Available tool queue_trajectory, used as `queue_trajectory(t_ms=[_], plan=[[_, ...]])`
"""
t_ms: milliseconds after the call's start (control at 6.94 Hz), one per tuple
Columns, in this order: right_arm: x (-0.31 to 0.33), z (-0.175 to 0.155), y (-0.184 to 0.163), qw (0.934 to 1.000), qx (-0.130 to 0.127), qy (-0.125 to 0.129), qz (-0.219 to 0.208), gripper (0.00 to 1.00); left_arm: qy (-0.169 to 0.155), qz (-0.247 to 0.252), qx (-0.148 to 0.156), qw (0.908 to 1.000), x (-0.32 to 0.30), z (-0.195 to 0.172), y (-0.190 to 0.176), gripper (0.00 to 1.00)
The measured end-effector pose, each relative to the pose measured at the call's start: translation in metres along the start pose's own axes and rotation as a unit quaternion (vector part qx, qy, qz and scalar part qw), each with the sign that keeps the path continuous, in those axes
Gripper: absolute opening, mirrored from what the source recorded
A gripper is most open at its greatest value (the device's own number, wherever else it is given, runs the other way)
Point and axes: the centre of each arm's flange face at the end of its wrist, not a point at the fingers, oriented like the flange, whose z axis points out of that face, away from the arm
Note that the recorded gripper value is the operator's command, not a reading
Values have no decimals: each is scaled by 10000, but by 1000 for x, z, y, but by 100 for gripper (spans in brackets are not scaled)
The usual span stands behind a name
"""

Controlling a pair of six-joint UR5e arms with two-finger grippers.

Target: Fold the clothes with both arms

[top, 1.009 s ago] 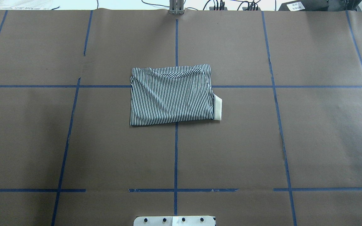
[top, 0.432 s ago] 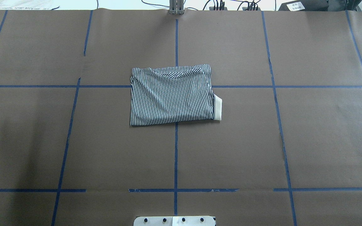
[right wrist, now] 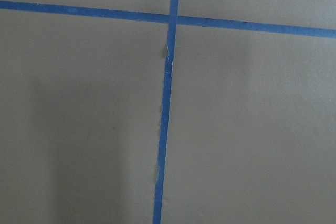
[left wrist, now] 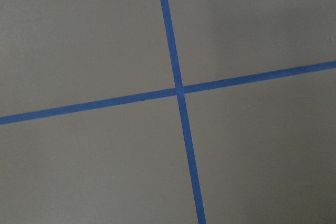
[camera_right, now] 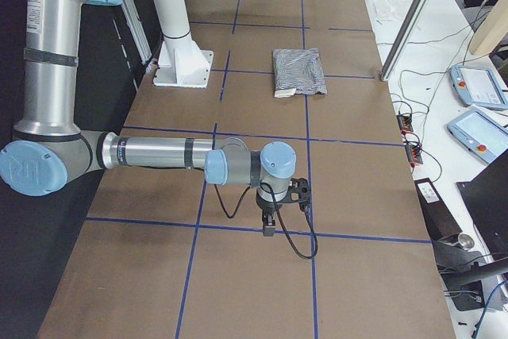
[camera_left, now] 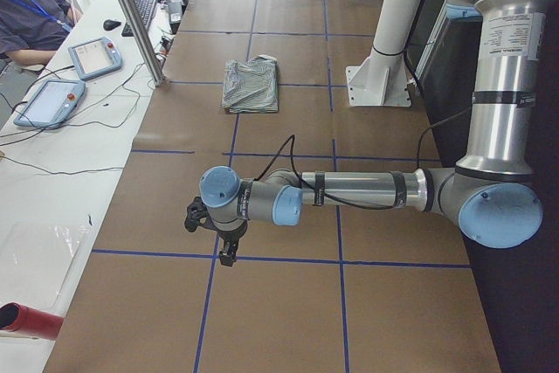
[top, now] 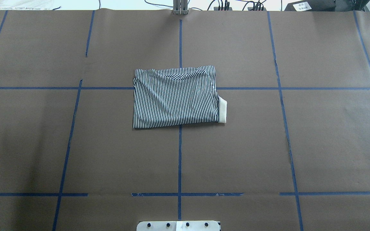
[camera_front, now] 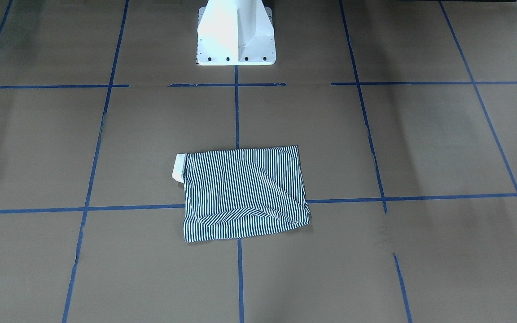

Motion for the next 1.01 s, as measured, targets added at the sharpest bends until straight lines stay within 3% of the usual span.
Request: queue_trajectory(t_ms=[1009], plan=[[8,-14,-2,9998,164,5,76,100,-32,-1,25,10000,9,-11,-6,100]])
